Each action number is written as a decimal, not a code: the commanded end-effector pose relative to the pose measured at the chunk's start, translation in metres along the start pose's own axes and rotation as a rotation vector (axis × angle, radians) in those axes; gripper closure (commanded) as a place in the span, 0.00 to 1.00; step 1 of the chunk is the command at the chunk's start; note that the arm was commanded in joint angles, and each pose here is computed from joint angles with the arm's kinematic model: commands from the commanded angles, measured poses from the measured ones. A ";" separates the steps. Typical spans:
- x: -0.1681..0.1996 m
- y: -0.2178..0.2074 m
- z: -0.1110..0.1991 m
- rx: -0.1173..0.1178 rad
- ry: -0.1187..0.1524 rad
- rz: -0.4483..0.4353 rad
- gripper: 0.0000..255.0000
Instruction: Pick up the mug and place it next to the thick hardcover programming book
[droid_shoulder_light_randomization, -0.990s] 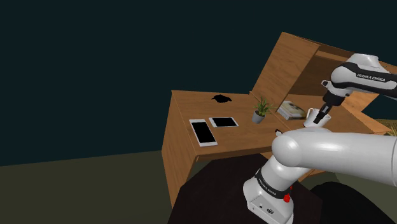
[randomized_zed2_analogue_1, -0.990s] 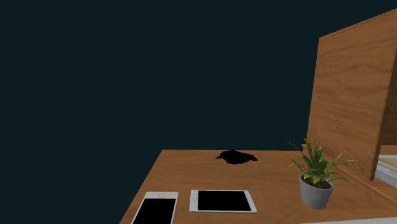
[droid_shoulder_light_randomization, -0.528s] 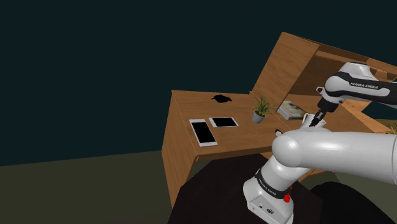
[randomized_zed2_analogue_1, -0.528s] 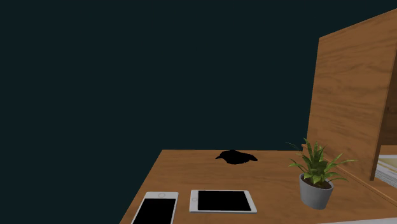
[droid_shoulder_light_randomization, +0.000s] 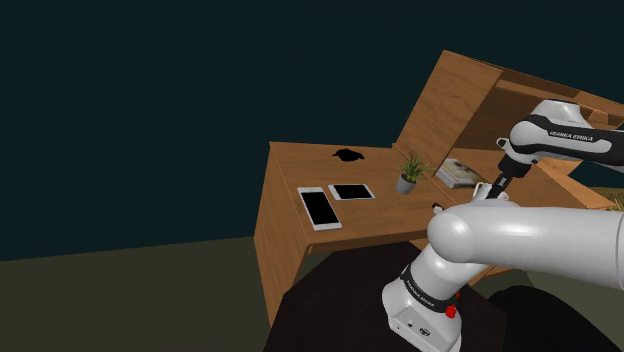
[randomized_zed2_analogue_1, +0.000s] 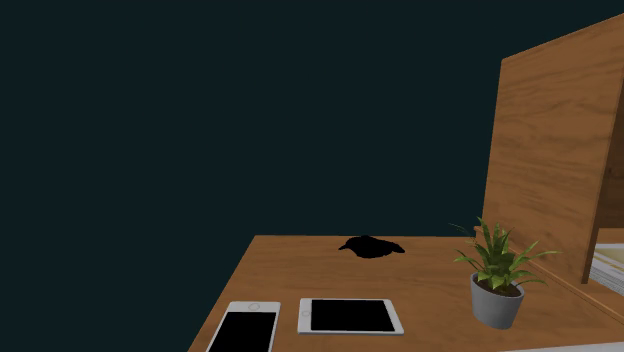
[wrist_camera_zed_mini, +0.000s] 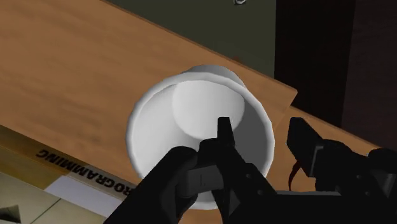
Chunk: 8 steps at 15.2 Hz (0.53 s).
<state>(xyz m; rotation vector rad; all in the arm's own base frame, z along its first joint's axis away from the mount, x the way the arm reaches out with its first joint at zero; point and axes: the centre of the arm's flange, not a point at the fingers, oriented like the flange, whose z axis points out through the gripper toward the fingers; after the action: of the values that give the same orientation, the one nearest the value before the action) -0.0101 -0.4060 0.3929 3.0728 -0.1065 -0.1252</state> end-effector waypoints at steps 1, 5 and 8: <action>0.000 0.000 0.000 0.000 0.000 0.000 0.00; 0.000 0.000 0.000 0.000 0.000 0.000 0.00; 0.000 0.000 -0.040 0.000 0.000 0.000 0.00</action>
<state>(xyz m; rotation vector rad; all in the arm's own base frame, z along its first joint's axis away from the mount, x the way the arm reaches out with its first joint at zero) -0.0082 -0.4019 0.4173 3.0714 -0.1070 -0.1255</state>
